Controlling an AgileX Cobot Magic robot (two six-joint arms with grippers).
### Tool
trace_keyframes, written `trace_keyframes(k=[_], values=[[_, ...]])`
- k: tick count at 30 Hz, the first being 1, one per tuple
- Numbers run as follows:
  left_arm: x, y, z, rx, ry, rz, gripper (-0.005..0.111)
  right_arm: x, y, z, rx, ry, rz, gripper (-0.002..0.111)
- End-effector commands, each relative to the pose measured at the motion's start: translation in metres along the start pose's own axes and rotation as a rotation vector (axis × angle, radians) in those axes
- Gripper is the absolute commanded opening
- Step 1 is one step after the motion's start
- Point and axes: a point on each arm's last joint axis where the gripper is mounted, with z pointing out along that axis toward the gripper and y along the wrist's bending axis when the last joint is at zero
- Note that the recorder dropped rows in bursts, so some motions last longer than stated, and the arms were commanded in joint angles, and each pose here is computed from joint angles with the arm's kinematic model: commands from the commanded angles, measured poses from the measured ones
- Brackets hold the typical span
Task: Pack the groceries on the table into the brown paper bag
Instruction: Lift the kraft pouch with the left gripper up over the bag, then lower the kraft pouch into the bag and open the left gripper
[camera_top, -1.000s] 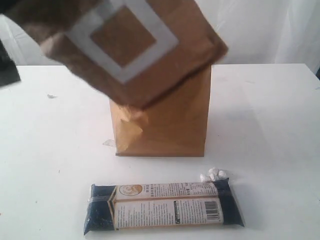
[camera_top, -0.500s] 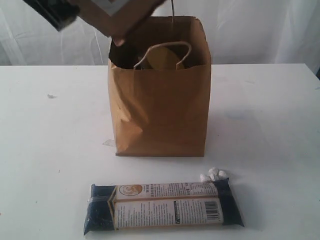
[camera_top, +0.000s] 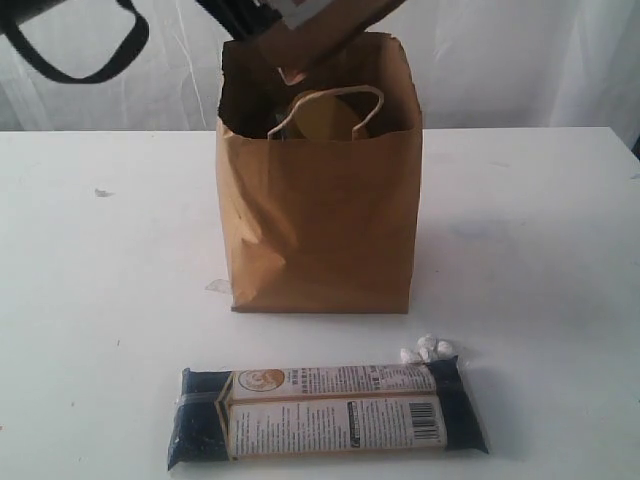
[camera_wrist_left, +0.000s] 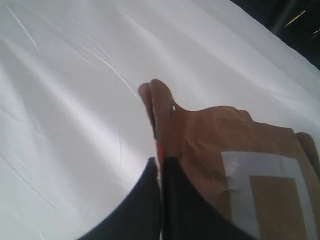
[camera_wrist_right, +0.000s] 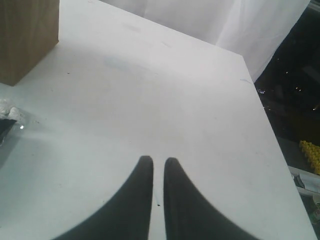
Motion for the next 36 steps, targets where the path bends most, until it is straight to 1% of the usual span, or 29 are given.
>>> trace_keyframes(k=[1, 4, 13, 15, 20, 24, 27, 28, 30, 32, 34, 36], values=[[-0.004, 0.003, 0.011, -0.014, -0.009, -0.008, 0.0, -0.001, 0.0, 0.0, 0.002, -0.016, 0.004, 0.008], [0.0, -0.01, 0.019, 0.047, 0.009, -0.003, 0.0, -0.001, 0.0, 0.0, 0.002, -0.016, 0.004, 0.008], [0.019, -0.04, 0.038, 0.114, 0.065, 0.01, 0.0, -0.001, 0.0, 0.0, 0.002, -0.016, 0.004, 0.008], [0.023, -0.045, 0.042, 0.1, 0.075, 0.015, 0.0, -0.001, 0.0, 0.0, 0.002, -0.016, 0.004, 0.008], [0.029, -0.047, 0.05, 0.01, 0.085, 0.027, 0.0, -0.001, 0.0, 0.0, 0.002, -0.016, 0.004, 0.008], [0.031, -0.049, 0.051, 0.011, 0.093, 0.028, 0.0, -0.001, 0.0, 0.0, 0.002, -0.018, 0.004, 0.008], [0.033, -0.056, 0.052, 0.072, 0.104, 0.02, 0.0, -0.001, 0.0, 0.0, 0.002, -0.018, 0.004, 0.008], [0.035, -0.061, 0.052, 0.112, 0.11, 0.024, 0.003, -0.001, 0.0, 0.0, 0.002, -0.018, 0.004, 0.008], [0.037, -0.069, 0.053, 0.19, 0.119, 0.056, 0.012, -0.001, 0.0, 0.0, 0.002, -0.018, 0.004, 0.008], [0.041, -0.077, 0.054, 0.24, 0.124, 0.102, 0.025, -0.001, 0.0, 0.0, 0.002, -0.018, 0.004, 0.008], [0.044, -0.082, 0.056, 0.246, 0.13, 0.117, 0.038, -0.001, 0.0, 0.0, 0.002, -0.018, 0.004, 0.008], [0.047, -0.084, 0.059, 0.226, 0.137, 0.122, 0.052, -0.001, 0.0, 0.0, 0.002, -0.018, 0.004, 0.008]])
